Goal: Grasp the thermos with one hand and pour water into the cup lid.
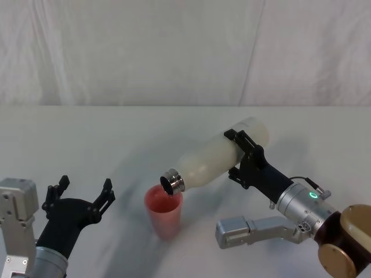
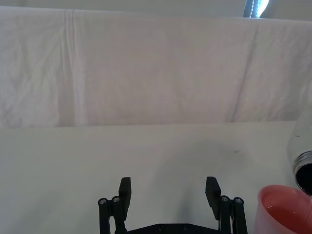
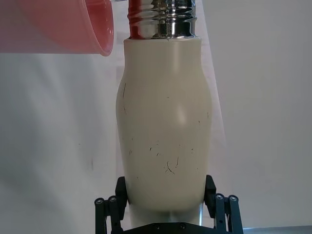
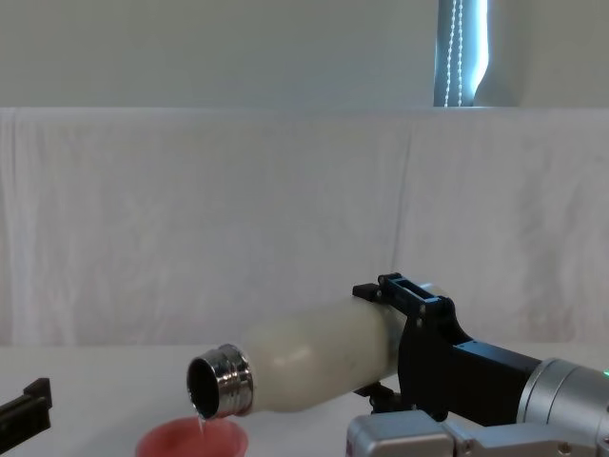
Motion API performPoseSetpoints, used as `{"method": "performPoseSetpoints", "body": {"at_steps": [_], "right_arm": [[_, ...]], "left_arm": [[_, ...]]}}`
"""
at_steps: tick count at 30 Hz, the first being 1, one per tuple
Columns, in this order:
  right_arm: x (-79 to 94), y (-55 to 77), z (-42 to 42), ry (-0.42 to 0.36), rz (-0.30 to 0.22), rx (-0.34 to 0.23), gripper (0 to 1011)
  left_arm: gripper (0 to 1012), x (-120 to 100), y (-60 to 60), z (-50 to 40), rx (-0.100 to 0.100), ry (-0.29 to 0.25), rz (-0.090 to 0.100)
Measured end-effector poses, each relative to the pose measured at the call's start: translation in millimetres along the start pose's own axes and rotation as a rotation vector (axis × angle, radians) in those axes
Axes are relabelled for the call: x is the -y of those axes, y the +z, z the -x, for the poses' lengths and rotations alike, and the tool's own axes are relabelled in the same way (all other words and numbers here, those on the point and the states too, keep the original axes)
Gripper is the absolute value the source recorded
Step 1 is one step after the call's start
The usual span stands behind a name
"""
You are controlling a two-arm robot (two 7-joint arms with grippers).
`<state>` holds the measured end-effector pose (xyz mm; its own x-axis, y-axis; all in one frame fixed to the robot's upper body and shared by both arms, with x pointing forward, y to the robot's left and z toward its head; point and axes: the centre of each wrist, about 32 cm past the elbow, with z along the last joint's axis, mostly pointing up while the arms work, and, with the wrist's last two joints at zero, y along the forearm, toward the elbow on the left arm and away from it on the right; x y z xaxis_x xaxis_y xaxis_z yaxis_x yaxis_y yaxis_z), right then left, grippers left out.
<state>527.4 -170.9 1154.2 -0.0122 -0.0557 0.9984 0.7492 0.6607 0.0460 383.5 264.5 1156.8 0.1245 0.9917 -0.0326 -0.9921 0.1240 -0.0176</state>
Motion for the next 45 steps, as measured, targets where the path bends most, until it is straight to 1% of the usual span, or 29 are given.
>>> {"method": "performPoseSetpoints", "body": {"at_steps": [45], "right_arm": [[-0.8, -0.5, -1.6, -0.001, -0.003, 0.009, 950]], "left_arm": [[1001, 0.0, 0.0, 0.0, 0.0, 0.0, 0.0]]}}
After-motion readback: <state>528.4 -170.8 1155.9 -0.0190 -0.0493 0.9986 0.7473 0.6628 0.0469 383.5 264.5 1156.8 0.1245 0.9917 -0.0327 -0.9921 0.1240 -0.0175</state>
